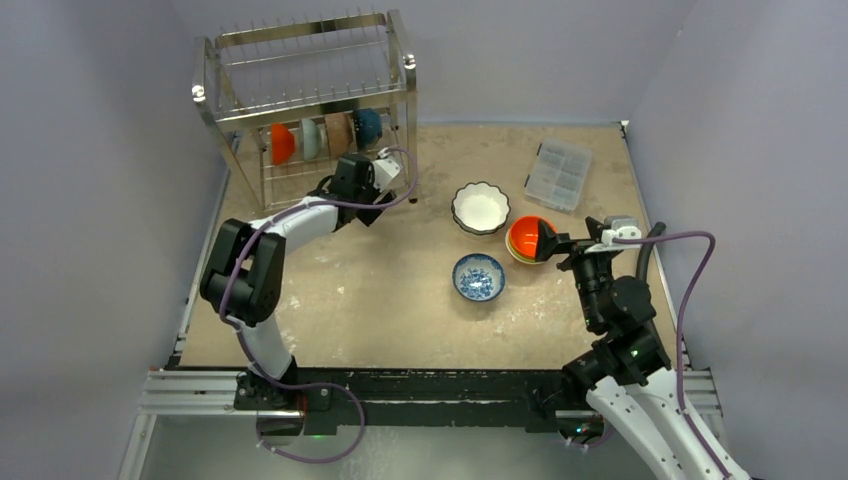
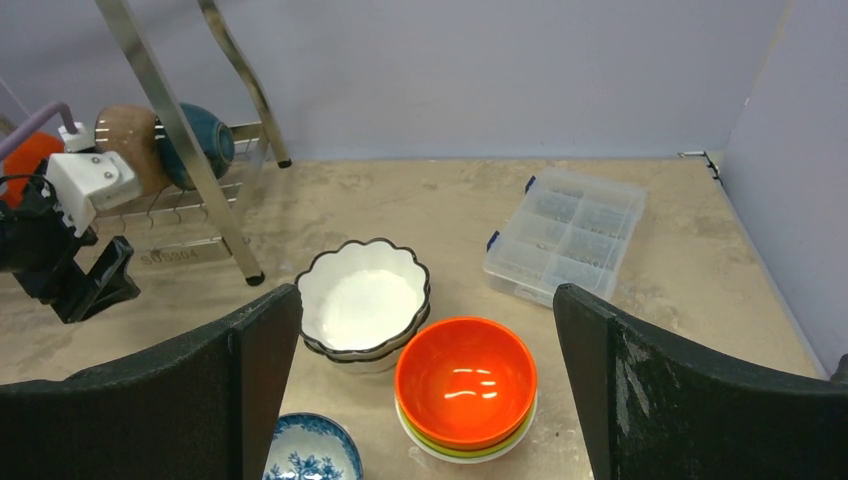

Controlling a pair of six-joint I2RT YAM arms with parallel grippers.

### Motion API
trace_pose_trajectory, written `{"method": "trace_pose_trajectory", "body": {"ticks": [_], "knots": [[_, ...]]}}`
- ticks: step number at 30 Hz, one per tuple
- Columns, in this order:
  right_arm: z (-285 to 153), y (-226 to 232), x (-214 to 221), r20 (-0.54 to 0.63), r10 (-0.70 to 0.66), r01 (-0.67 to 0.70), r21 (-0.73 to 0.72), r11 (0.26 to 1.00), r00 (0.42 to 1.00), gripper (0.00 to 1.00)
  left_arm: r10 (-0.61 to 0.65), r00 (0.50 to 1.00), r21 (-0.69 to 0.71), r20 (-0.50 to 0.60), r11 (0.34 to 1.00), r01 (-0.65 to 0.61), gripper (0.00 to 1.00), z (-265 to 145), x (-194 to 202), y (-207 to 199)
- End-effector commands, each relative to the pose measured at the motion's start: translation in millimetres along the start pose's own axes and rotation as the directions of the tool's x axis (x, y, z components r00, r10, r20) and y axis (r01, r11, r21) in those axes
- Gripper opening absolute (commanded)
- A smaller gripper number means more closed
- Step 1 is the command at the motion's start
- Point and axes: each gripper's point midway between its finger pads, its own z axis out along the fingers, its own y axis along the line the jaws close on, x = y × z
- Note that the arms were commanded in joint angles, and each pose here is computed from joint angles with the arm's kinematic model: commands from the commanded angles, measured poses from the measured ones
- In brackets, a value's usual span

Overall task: Unload the bowls from the dish rack
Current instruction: Move the dish rack to the center of the board.

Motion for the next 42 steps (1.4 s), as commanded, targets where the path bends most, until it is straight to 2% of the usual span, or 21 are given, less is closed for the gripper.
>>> {"method": "trace_pose_trajectory", "body": {"ticks": [1, 6, 10, 13, 23, 32, 42], "knots": [[3, 4, -5, 0.025, 0.003, -0.003, -0.017, 1.000, 1.000, 0.99, -0.002, 0.999, 0.072, -0.032, 0.997, 0.004, 0.82, 7, 14, -9], [3, 4, -6, 0.027, 0.003, -0.002, -0.018, 1.000, 1.000, 0.99, -0.010, 0.996, 0.132, -0.092, 0.991, 0.022, 0.80, 15, 27, -23], [3, 4, -7, 0.031, 0.004, -0.004, -0.017, 1.000, 1.000, 0.99, -0.036, 0.995, 0.253, -0.096, 0.966, 0.060, 0.80, 10, 25, -46], [2, 4, -8, 0.036, 0.006, -0.005, -0.016, 1.000, 0.999, 0.99, -0.053, 0.994, 0.291, -0.092, 0.954, 0.078, 0.80, 1, 20, -58], [-1, 3, -13, 0.054, 0.013, -0.012, -0.019, 1.000, 0.998, 0.99, 0.018, 0.991, 0.337, -0.131, 0.941, 0.027, 0.76, -18, 13, -111], [-3, 4, -18, 0.071, 0.020, -0.018, -0.026, 1.000, 0.997, 0.99, -0.007, 0.981, 0.329, -0.194, 0.942, 0.072, 0.75, -32, 33, -121], [-5, 3, -22, 0.082, 0.024, -0.022, -0.027, 0.999, 0.996, 0.99, 0.011, 0.976, 0.444, -0.218, 0.892, 0.089, 0.72, -56, 45, -164]]}}
